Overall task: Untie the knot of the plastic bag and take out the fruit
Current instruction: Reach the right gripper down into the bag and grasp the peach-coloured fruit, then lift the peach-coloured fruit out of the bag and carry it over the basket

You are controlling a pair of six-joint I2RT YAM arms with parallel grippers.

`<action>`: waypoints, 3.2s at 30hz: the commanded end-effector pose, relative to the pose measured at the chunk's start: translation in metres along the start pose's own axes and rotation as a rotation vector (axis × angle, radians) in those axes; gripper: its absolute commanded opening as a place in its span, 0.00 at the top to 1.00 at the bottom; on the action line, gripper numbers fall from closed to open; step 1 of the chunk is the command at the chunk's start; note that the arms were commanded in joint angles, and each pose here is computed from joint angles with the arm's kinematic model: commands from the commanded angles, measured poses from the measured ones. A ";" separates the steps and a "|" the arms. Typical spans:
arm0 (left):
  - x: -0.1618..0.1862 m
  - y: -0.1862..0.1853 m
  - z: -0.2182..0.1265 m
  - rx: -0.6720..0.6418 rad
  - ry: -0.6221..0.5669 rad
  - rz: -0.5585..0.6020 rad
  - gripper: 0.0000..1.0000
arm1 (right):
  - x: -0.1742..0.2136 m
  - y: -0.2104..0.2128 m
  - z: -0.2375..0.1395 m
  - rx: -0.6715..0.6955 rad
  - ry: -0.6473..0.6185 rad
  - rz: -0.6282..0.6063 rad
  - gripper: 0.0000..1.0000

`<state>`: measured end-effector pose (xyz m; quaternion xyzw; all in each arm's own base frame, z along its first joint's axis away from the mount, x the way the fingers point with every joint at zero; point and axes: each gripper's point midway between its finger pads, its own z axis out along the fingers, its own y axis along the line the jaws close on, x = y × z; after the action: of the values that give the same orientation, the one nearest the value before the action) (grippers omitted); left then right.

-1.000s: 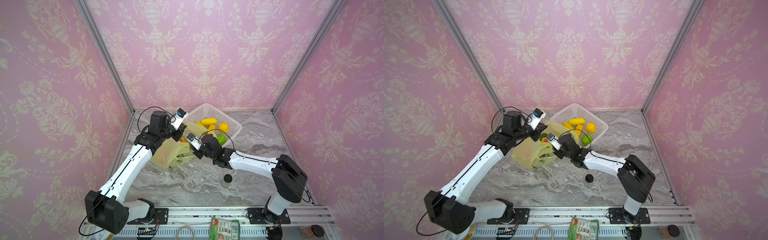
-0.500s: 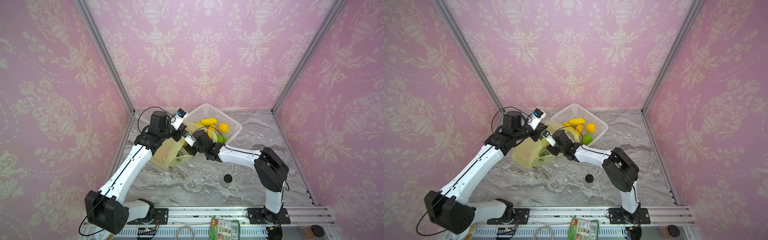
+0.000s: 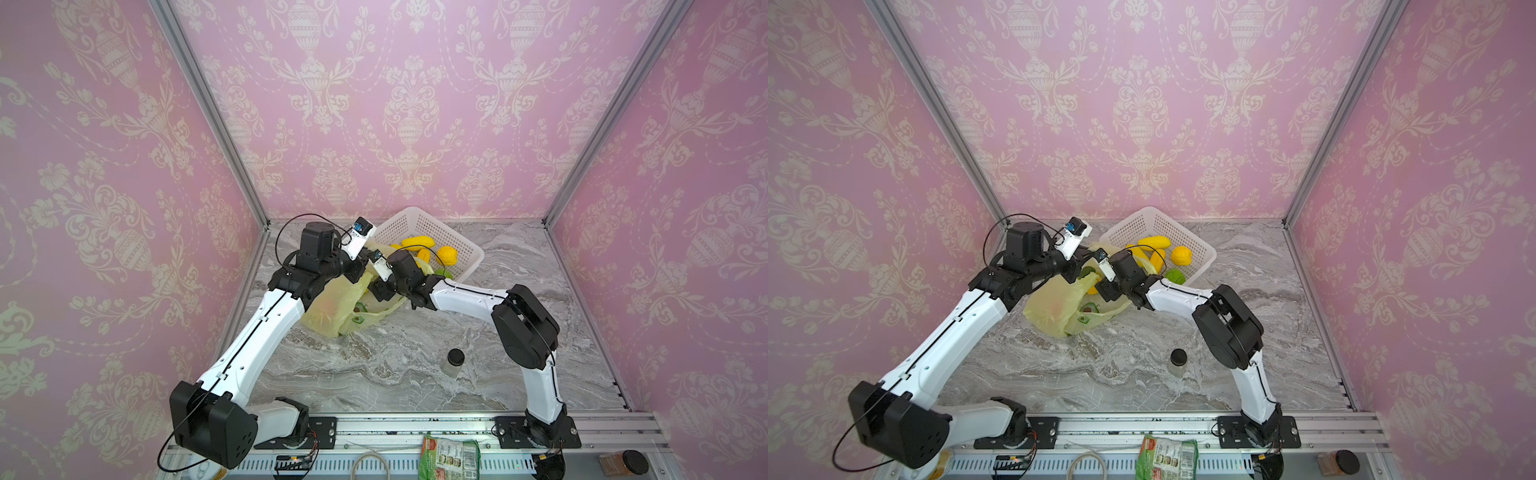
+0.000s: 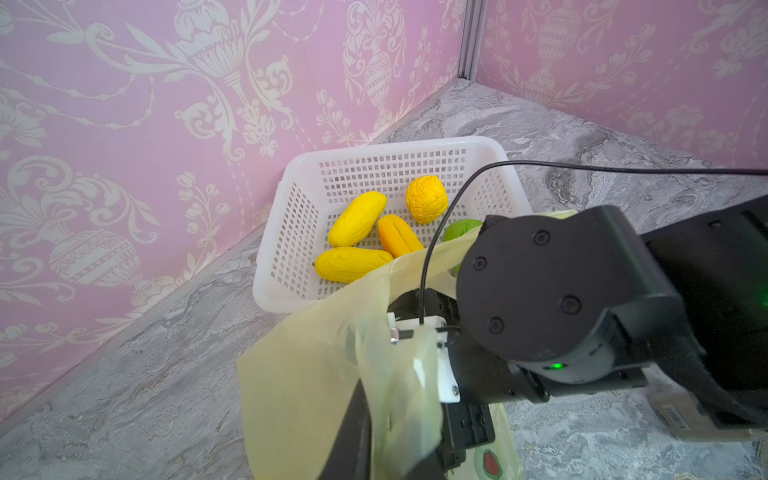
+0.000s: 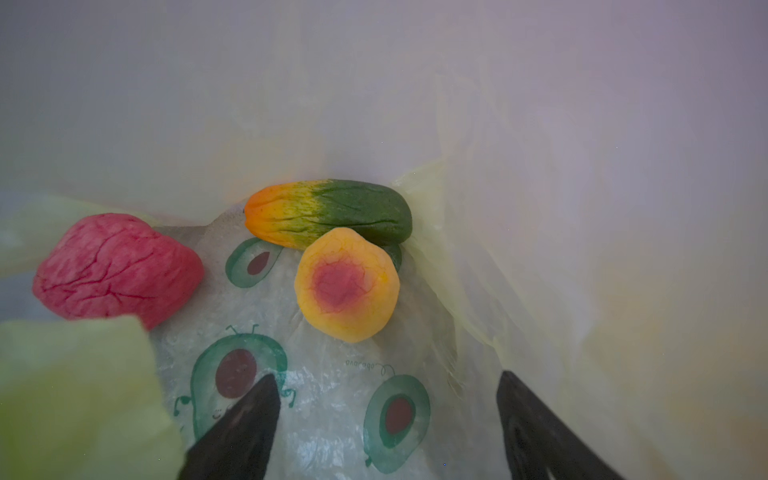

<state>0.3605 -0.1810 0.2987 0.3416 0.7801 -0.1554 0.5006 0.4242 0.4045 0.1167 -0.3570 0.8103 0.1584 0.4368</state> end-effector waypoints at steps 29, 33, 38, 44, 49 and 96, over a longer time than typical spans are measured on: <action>0.005 -0.005 0.004 0.020 0.019 -0.010 0.88 | 0.016 0.050 0.088 -0.030 0.282 0.003 0.00; 0.004 -0.005 0.003 0.019 0.017 -0.008 0.88 | 0.017 0.047 0.094 0.011 0.308 -0.001 0.01; 0.001 -0.006 0.000 0.021 0.004 -0.003 0.88 | 0.016 0.043 0.095 0.037 0.316 -0.001 0.16; -0.002 -0.006 -0.004 0.014 -0.008 0.007 0.88 | 0.016 0.041 0.092 0.048 0.310 -0.001 0.42; -0.001 -0.005 -0.003 0.006 -0.004 0.005 0.88 | 0.006 0.041 0.076 0.043 0.280 0.009 0.57; 0.012 0.021 -0.002 -0.103 0.060 -0.026 0.88 | -0.036 -0.071 -0.239 0.220 -0.452 0.255 0.79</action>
<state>0.3686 -0.1651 0.2925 0.3189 0.7987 -0.1132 0.4975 0.3320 0.2604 0.2700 -0.2202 0.7558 0.2192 0.5764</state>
